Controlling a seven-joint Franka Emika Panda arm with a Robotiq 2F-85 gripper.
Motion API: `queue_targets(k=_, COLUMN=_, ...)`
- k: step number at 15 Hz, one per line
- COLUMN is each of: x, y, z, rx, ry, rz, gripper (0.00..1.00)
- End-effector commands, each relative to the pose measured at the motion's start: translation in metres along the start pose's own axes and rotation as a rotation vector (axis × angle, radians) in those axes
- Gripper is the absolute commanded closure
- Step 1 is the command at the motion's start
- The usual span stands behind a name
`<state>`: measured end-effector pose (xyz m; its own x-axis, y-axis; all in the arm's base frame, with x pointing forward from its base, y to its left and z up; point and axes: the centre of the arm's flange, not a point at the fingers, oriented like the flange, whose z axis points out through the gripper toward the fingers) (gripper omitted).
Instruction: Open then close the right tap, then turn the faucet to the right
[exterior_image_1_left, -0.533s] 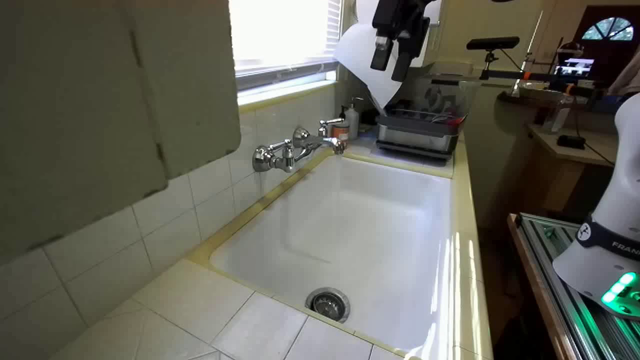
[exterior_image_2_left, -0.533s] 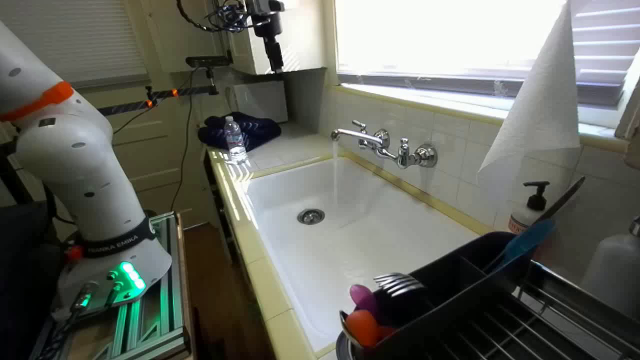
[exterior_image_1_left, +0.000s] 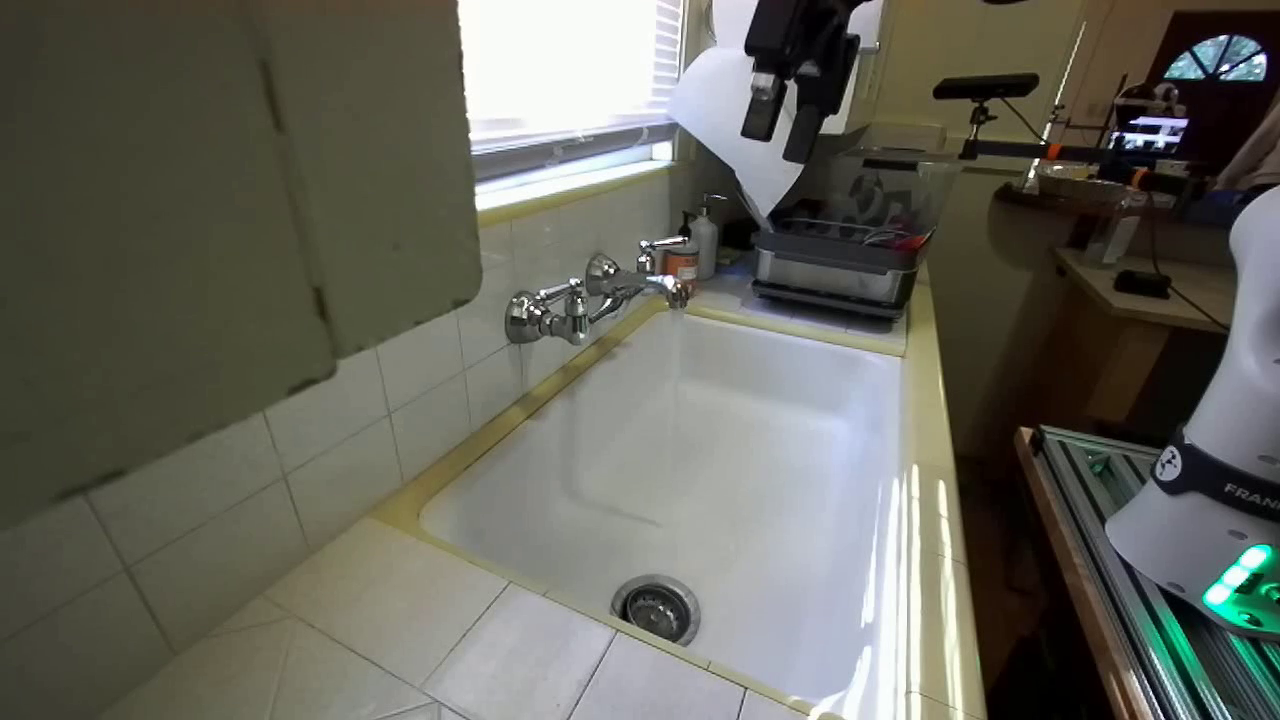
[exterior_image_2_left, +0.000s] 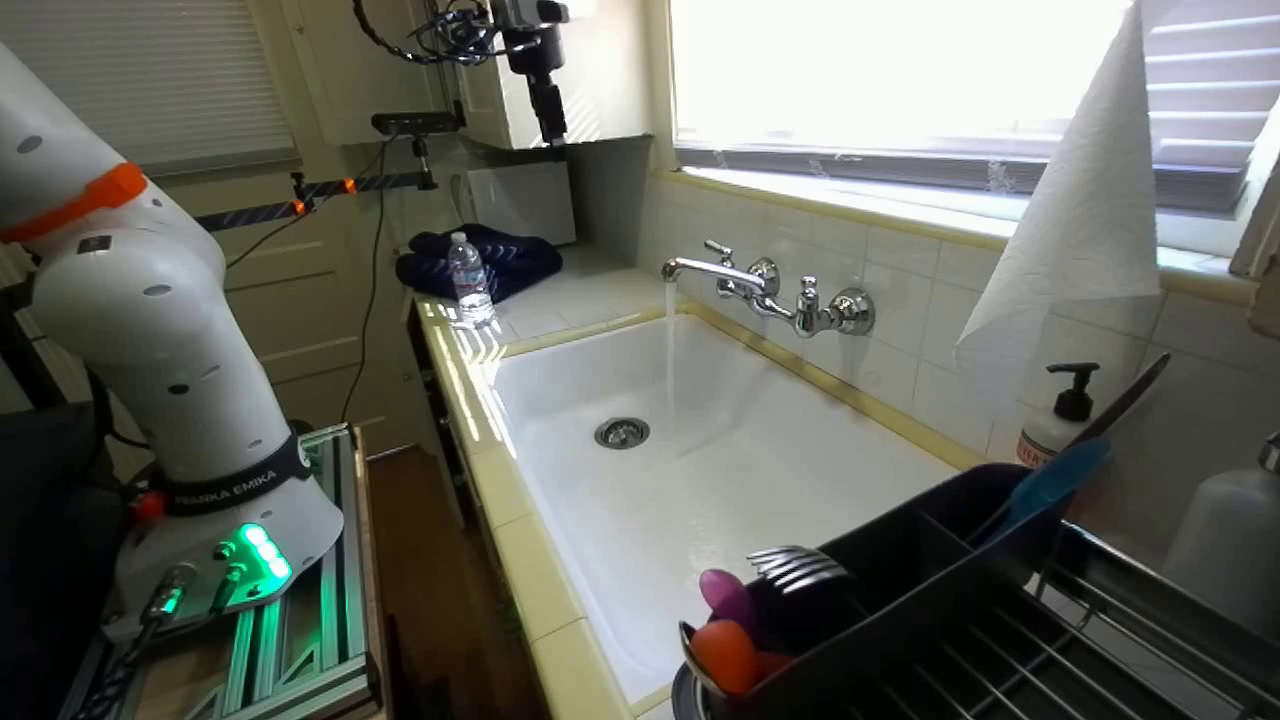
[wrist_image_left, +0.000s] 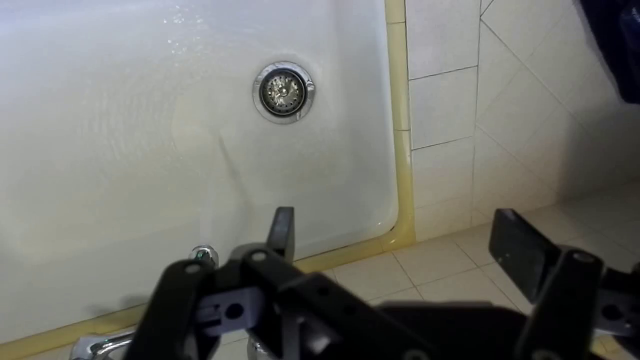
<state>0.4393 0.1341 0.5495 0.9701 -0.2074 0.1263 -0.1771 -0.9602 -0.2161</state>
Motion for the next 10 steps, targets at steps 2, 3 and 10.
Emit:
queue_targets(k=2, x=0.0, y=0.0, z=0.0, rx=0.0, ry=0.0, rz=0.0, gripper=0.0)
queue_targets(k=3, x=0.0, y=0.0, z=0.0, rx=0.0, ry=0.0, rz=0.0, gripper=0.0)
queue_targets(k=10, x=0.041, y=0.051, z=-0.004, rx=-0.073, ry=0.108, rz=0.153, gripper=0.0)
